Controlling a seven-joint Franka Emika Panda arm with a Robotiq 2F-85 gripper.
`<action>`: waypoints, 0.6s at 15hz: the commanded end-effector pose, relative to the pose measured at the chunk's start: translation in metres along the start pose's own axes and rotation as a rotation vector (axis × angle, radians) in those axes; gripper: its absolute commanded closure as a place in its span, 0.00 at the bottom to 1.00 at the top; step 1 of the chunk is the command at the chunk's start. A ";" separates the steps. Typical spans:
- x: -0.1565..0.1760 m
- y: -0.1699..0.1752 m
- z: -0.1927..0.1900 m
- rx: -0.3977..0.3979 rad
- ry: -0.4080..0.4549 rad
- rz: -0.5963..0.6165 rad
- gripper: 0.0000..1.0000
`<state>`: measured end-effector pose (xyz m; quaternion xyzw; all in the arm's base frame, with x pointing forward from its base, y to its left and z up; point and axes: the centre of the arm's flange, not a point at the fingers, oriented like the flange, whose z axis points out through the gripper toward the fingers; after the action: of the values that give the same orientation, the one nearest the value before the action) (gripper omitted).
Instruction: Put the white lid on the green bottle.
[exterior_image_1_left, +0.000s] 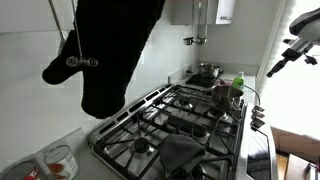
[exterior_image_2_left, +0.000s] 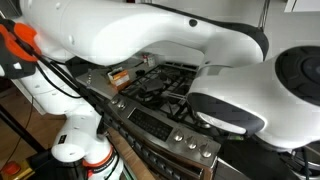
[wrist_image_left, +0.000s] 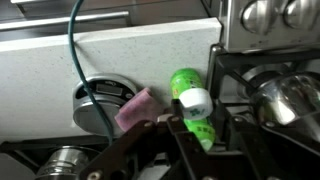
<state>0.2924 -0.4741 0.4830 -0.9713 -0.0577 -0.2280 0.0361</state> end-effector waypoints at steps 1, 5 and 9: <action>0.029 -0.018 -0.018 0.081 0.002 -0.043 0.92; 0.038 -0.025 -0.019 0.085 0.019 -0.068 0.67; 0.040 -0.025 -0.017 0.088 0.017 -0.070 0.67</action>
<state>0.3172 -0.4472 0.5172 -0.9642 -0.1013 -0.2344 0.0714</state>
